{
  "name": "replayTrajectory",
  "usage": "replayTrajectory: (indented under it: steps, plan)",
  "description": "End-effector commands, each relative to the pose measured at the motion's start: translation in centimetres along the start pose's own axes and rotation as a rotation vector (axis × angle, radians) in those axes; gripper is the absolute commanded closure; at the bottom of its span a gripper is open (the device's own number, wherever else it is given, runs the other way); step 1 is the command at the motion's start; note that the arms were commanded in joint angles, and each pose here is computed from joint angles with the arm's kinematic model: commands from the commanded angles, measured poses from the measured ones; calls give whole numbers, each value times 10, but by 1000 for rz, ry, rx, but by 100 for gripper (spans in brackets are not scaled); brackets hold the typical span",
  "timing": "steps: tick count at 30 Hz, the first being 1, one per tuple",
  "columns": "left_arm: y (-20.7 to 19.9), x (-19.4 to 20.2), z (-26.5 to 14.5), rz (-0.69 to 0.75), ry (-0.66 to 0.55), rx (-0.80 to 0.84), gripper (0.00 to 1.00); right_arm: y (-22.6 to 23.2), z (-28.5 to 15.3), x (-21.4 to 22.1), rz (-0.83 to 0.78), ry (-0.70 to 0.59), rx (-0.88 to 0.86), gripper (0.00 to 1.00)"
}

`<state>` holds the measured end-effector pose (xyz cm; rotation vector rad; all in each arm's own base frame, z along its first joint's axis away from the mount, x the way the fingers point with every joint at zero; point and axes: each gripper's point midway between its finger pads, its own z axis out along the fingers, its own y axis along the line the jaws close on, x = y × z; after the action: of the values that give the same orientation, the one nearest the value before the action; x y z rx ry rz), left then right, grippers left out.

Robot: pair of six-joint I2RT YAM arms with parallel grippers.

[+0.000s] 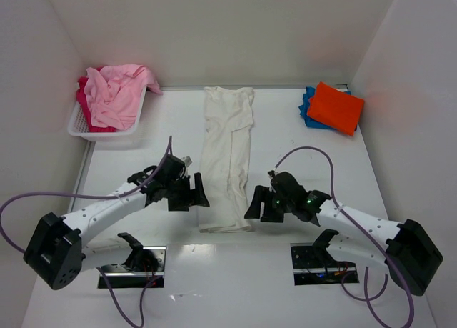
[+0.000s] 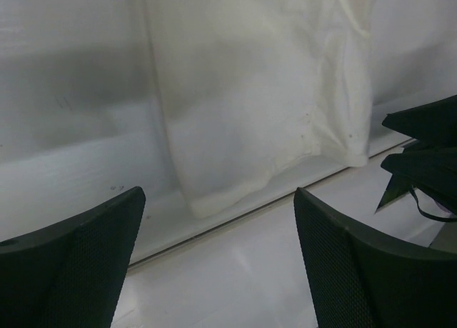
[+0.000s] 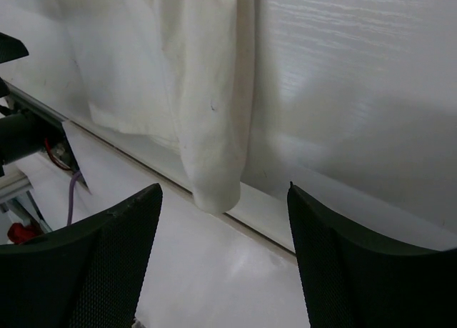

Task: Fold and stack the t-shirts
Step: Rotate the tshirt 90 degrees, then grab the bottom of the folded rectangular tshirt with both arms

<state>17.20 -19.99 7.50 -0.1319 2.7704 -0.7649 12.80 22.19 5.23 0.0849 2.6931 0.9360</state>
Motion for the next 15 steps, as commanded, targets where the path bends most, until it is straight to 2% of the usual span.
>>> replayTrajectory:
  steps: [1,12,15]
  plan:
    - [7,9,0,-54,-11,-10,9,10,5,-5,-26,-20,-23,24]
    - [13,21,14,-58,54,-10,12,9,22,-1,-38,2,-30,42]
    - [13,19,16,-50,58,-13,12,11,27,7,-48,26,-32,52]
